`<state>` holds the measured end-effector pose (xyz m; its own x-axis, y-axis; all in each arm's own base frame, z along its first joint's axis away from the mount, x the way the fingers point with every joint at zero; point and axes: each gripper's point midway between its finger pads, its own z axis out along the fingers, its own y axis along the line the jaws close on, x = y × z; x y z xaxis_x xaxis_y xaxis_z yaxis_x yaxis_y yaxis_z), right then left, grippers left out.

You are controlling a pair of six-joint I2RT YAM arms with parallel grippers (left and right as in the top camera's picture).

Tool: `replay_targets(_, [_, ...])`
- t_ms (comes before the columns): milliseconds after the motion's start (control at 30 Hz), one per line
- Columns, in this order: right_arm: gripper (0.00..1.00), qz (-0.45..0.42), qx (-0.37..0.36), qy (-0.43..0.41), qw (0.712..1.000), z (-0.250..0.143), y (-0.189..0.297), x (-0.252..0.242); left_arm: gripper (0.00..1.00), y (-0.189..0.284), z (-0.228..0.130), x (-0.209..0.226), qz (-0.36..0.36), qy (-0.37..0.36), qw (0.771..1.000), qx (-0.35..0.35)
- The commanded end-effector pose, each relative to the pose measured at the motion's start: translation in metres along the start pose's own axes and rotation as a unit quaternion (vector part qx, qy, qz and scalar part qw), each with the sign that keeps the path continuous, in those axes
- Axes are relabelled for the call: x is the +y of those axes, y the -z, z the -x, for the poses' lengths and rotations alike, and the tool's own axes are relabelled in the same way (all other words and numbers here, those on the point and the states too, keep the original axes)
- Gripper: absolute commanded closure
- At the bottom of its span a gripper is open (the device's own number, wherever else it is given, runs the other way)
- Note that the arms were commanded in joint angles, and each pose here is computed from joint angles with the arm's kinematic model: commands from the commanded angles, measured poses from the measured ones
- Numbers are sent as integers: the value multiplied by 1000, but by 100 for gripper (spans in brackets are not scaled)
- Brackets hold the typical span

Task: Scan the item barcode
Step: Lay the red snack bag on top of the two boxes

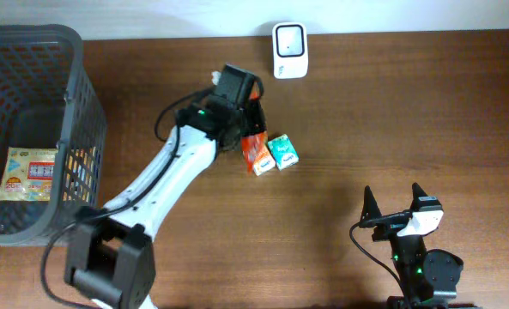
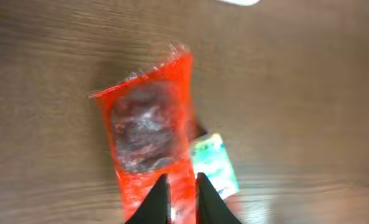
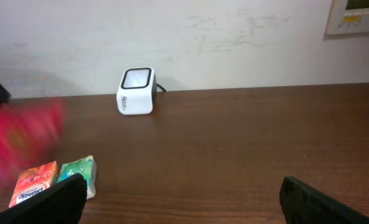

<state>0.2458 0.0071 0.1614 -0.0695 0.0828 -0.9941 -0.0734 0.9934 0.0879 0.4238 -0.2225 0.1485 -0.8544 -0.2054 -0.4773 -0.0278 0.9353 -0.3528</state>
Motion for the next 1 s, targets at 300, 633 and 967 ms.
replay_targets(300, [1, 1, 3, 0, 1000, -3, 0, 1, 29, 178, 97, 5, -2, -69, 977, -200])
replay_targets(633, [1, 1, 3, 0, 1000, -3, 0, 1, 11, 339, 132, 275, 288, 201, 864, -360])
replay_targets(967, [1, 1, 3, 0, 1000, -3, 0, 1, 0, 199, 72, 423, 306, 378, 864, -128])
